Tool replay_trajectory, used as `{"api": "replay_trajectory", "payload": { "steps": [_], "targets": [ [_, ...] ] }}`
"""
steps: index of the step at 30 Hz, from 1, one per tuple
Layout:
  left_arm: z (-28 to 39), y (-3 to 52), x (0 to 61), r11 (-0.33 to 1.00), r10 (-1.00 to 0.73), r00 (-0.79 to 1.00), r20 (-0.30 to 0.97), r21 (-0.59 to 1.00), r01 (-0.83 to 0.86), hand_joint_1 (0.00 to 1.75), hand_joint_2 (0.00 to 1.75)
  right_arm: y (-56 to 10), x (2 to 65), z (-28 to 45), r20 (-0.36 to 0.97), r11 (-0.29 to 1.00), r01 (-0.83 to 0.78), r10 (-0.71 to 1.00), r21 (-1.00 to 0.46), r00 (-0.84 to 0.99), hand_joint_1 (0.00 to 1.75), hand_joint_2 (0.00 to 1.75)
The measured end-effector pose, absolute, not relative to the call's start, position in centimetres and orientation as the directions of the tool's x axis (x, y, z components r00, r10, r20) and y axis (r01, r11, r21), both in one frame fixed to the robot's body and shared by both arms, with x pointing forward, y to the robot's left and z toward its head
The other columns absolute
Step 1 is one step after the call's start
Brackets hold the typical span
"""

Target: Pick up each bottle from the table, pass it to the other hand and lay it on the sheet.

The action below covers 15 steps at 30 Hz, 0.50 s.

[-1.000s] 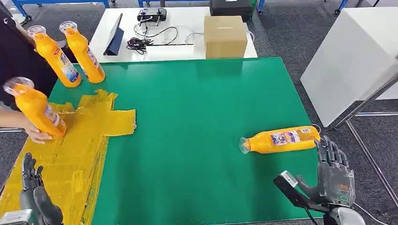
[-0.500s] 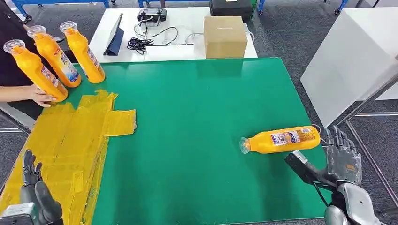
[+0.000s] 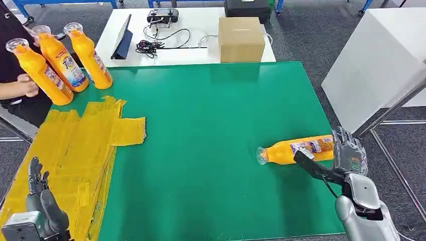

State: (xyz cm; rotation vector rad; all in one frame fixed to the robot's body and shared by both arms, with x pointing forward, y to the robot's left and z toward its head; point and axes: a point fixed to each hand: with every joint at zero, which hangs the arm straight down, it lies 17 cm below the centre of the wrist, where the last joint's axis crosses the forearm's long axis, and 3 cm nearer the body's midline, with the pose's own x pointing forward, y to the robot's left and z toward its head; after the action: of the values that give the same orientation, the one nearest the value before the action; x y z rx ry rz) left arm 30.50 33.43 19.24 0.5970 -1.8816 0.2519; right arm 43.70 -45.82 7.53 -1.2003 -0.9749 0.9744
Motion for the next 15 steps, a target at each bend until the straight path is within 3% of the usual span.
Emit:
{"api": "replay_trajectory", "payload": {
  "steps": [15],
  "targets": [
    [19.1, 33.9, 30.6, 0.849, -0.26, -0.291, 0.921, 0.075, -0.522, 0.0, 0.0, -43.9, 46.9, 3.7, -0.049, 0.009, -0.251, 0.974, -0.968, 0.22, 0.0, 1.75]
  ]
}}
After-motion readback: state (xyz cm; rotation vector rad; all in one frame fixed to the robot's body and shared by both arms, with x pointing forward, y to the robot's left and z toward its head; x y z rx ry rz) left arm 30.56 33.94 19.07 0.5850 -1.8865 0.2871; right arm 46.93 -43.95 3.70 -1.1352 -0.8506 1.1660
